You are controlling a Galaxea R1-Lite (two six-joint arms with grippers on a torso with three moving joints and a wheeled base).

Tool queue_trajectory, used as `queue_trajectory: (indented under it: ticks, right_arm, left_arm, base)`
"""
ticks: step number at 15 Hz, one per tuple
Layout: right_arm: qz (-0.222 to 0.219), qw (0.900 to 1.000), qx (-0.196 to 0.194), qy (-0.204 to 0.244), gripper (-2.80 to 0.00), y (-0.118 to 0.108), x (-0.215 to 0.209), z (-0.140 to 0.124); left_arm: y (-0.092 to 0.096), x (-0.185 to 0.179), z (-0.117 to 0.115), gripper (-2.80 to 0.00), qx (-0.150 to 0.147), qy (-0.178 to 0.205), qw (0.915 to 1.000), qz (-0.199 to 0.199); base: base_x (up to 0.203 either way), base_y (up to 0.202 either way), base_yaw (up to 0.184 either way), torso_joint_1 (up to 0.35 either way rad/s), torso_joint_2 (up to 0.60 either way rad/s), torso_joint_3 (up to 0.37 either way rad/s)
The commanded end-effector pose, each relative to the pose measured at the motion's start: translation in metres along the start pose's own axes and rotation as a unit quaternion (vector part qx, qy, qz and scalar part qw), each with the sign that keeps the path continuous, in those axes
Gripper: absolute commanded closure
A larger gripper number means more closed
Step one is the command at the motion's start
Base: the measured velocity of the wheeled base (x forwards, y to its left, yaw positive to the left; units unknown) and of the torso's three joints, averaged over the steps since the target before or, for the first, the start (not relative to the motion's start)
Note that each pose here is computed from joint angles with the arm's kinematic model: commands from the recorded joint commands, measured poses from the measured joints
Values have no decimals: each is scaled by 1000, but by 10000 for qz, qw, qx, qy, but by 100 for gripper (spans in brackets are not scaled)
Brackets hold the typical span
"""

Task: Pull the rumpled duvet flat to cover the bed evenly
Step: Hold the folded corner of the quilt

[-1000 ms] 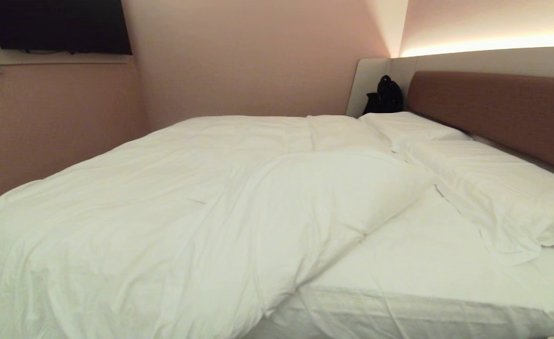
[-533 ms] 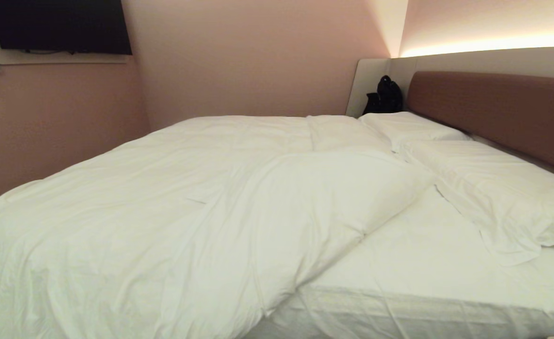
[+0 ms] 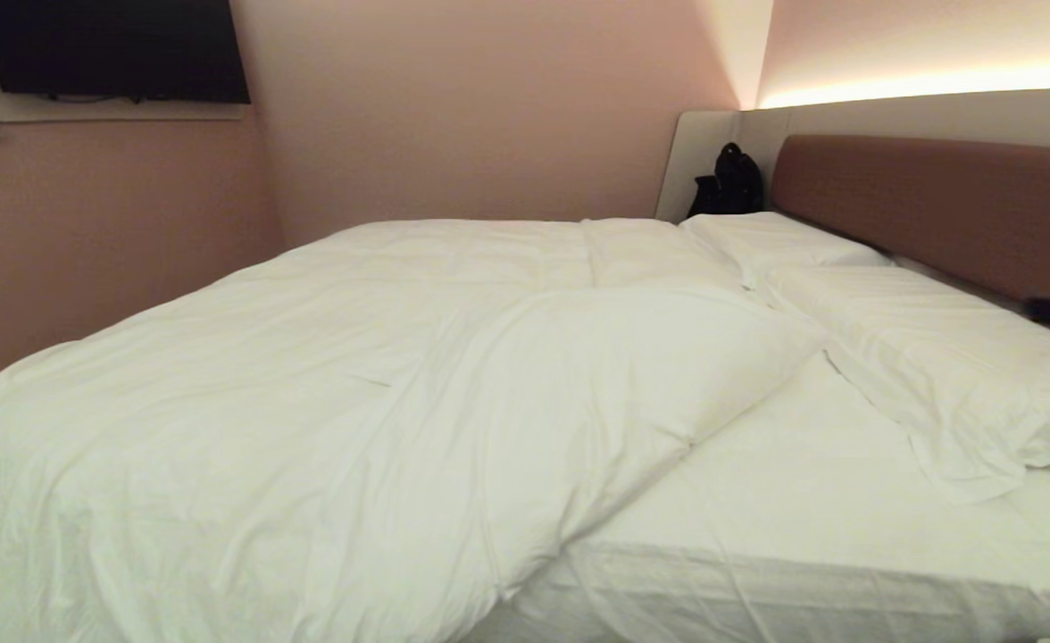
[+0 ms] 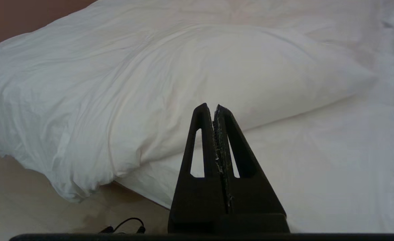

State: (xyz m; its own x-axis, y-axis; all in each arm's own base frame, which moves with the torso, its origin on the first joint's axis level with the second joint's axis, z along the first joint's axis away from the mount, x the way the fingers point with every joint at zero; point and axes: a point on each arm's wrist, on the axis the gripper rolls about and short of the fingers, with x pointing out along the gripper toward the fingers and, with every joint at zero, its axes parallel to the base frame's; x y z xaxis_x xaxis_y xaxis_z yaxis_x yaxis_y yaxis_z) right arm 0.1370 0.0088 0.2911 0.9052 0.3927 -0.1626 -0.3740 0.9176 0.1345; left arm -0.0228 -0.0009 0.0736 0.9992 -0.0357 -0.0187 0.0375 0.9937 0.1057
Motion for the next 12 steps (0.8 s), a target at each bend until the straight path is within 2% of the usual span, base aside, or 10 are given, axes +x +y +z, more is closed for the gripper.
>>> queue_trajectory:
  ticks: [1,4,7,9,12]
  right_arm:
    - [288,9986,193,398,0,-40,103,5]
    - [513,9956,296,732,0,-62,195,-3]
    - [801,9926,247,874,0,-62,264,-18]
    - [977,9905,138,958,0,-55,293,-31]
    - [1202,9858,-174,1160,0,-43,315,-54]
  left_arm:
    - [0,0,0,0,4,-1,10000,2]
    - [0,0,0,0,3,-1,10000,2]
    - [0,0,0,0,4,-1,10000,2]
    - [0,0,0,0,4,-1,10000,2]
    - [0,0,0,0,4,-1,10000,4]
  base:
    - [0,0,0,0,0,0]
    - [0,0,0,0,0,0]
    - [0,0,0,0,0,0]
    - [0,0,0,0,0,0]
    - [0,0,0,0,0,0]
